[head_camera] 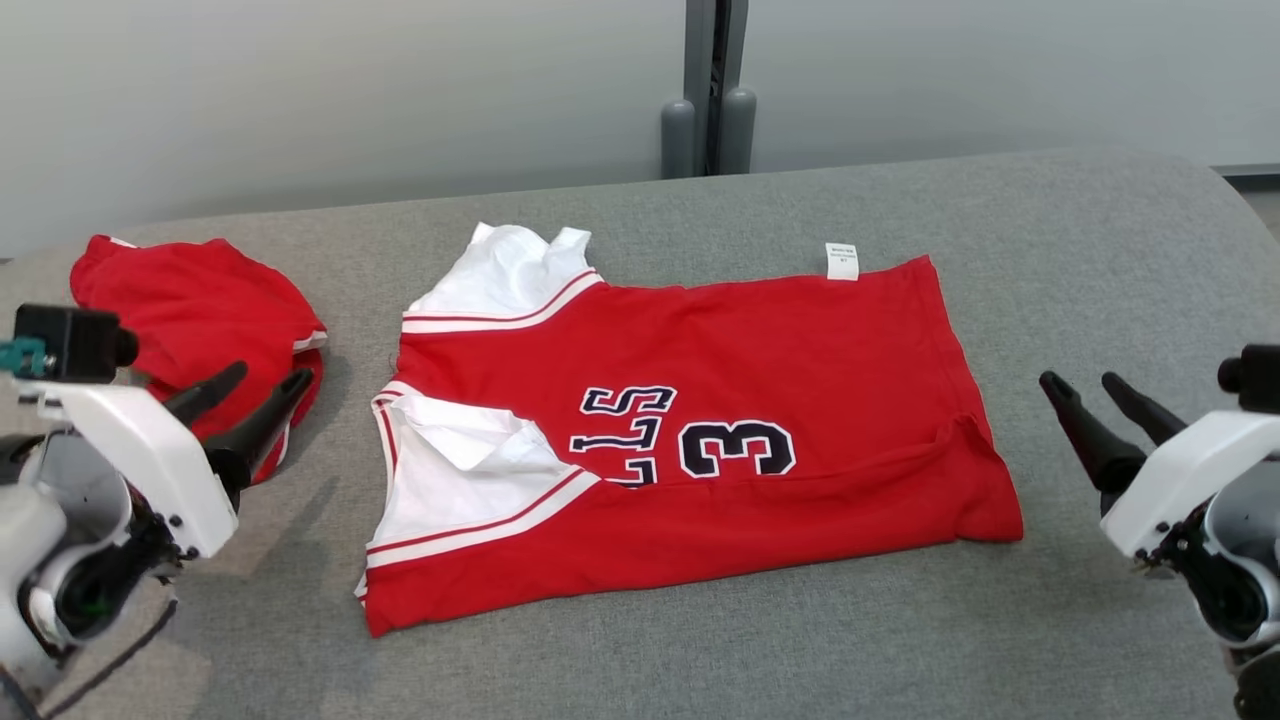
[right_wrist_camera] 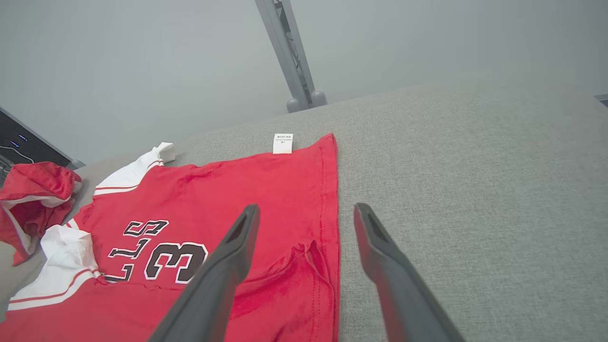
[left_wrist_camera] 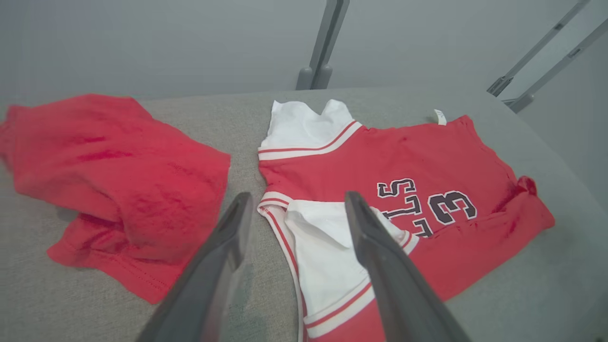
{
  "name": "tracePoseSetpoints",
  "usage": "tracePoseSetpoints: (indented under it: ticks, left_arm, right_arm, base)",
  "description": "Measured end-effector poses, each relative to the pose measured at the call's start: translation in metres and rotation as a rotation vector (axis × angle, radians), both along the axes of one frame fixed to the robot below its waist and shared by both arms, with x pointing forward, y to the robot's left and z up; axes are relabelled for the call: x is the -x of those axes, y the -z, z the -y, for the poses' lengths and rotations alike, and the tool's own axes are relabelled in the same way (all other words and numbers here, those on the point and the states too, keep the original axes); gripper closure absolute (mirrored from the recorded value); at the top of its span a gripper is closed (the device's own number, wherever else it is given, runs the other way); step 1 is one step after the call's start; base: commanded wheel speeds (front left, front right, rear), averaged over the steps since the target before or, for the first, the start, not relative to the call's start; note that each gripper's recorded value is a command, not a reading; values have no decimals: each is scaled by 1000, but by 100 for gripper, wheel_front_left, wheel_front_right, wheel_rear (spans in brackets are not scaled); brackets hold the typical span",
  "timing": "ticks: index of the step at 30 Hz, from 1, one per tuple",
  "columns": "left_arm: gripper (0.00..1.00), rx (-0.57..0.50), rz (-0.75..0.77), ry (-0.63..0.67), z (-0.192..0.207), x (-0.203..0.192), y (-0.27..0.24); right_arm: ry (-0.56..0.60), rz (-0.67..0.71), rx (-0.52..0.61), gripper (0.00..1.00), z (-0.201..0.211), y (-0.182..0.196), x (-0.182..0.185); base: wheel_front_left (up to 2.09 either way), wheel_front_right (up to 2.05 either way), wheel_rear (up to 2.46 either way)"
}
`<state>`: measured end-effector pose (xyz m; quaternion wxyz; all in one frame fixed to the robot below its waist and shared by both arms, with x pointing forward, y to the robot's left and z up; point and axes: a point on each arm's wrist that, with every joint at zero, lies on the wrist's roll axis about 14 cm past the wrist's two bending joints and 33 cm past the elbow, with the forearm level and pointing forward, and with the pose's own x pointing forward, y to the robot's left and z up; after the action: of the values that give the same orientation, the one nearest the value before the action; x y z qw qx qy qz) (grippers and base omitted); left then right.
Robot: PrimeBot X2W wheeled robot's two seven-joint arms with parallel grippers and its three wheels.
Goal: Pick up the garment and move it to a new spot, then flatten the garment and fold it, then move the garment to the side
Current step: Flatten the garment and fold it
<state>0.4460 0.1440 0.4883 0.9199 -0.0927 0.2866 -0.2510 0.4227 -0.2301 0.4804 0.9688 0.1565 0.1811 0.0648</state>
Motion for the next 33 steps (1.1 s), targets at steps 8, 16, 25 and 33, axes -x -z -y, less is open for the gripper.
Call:
tracePoseSetpoints:
  ticks: [8, 16, 25, 33]
  left_arm:
    - [0, 82, 204, -161, -5, 14, -3]
    - [0, 91, 191, -248, 0, 39, 21]
    - [0, 64, 112, -339, 3, 69, 70]
    - [0, 30, -8, -310, 14, 88, 109]
  right_arm:
    - [27, 13, 28, 0, -8, 19, 15]
    - [61, -64, 10, 0, -18, 58, 31]
    - [111, -118, -35, 0, -20, 81, 38]
    - [98, -166, -45, 0, -26, 90, 39]
  base:
    - [0, 0, 0]
    - [0, 0, 0]
    - [0, 0, 0]
    - [0, 0, 0]
